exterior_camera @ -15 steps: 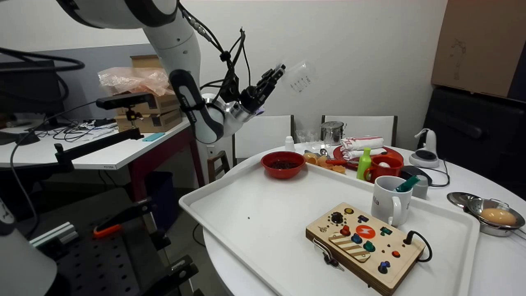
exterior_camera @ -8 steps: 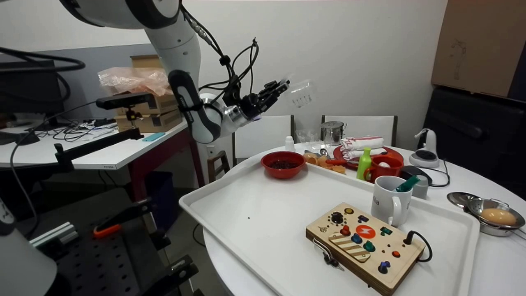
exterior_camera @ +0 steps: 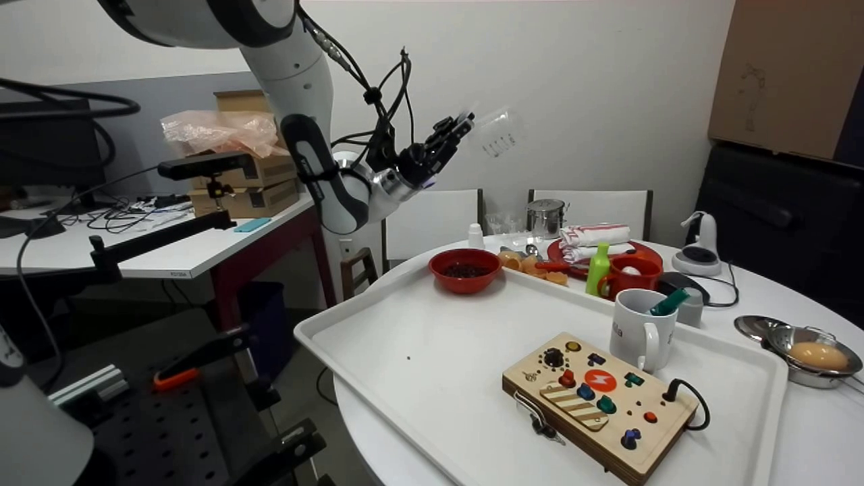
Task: Pour the contents of the jug into the red bowl
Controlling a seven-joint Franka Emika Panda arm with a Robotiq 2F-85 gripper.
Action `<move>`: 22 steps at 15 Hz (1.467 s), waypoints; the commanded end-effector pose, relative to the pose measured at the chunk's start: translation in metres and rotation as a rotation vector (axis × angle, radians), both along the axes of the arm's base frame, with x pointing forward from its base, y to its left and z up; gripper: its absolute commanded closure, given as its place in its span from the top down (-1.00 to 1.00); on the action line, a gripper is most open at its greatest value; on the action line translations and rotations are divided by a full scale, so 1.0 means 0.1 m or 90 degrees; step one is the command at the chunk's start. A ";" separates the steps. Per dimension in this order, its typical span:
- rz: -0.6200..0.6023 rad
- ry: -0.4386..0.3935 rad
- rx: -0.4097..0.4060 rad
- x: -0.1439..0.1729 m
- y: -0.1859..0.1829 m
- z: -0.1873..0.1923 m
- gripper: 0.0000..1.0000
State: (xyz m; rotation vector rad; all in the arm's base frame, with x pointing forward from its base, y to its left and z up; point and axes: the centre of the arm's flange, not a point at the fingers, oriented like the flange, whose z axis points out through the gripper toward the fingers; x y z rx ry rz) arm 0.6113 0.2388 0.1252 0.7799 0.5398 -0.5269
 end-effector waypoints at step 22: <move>-0.008 0.058 -0.087 0.01 -0.12 -0.07 -0.86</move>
